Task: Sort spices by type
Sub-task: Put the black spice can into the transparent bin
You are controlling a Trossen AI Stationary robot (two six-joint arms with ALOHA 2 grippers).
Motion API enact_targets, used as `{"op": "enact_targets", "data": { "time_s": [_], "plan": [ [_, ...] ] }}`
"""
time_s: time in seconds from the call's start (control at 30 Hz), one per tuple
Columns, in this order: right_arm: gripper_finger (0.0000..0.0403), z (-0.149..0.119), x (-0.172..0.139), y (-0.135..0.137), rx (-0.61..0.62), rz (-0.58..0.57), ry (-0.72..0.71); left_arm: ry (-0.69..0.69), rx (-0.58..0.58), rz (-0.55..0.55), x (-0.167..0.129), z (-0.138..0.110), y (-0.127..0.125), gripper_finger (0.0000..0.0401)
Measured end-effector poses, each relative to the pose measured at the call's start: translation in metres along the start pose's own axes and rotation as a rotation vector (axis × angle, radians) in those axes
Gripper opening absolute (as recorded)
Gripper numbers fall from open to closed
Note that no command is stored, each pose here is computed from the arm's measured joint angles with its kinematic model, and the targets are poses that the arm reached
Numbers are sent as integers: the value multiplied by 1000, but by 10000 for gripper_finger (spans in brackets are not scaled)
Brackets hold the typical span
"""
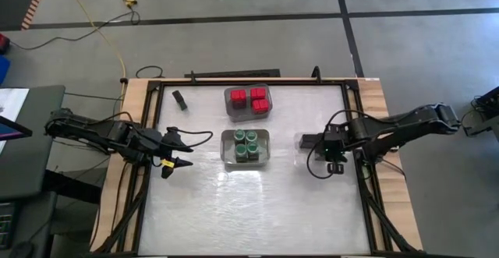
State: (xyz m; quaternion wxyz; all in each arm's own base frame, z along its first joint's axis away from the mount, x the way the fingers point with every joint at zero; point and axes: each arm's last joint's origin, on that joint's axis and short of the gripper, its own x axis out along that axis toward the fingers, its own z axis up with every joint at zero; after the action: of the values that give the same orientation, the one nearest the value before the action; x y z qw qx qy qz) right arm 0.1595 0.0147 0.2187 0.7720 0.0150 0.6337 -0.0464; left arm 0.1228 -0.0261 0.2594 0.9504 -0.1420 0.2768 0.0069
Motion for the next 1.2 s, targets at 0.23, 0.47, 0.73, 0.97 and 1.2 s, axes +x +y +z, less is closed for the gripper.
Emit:
{"op": "enact_targets", "data": {
  "time_s": [0.23, 0.47, 0.73, 0.97, 1.2],
  "plan": [
    [146, 0, 3, -9, 53, -11, 12, -7, 0, 11, 0, 0, 0, 235],
    [146, 1, 4, -11, 53, 16, 20, -10, 0, 16, 0, 0, 0, 235],
    [146, 5, -9, -12, -49, 20, 16, -10, 0, 16, 0, 1, 0, 235],
    [146, 0, -5, -14, -67, 18, 65, -12, -1, 15, 0, 1, 0, 235],
    [146, 4, 5, -13, -75, 16, 124, -12, -1, 15, 0, 1, 0, 235]
  ]
}}
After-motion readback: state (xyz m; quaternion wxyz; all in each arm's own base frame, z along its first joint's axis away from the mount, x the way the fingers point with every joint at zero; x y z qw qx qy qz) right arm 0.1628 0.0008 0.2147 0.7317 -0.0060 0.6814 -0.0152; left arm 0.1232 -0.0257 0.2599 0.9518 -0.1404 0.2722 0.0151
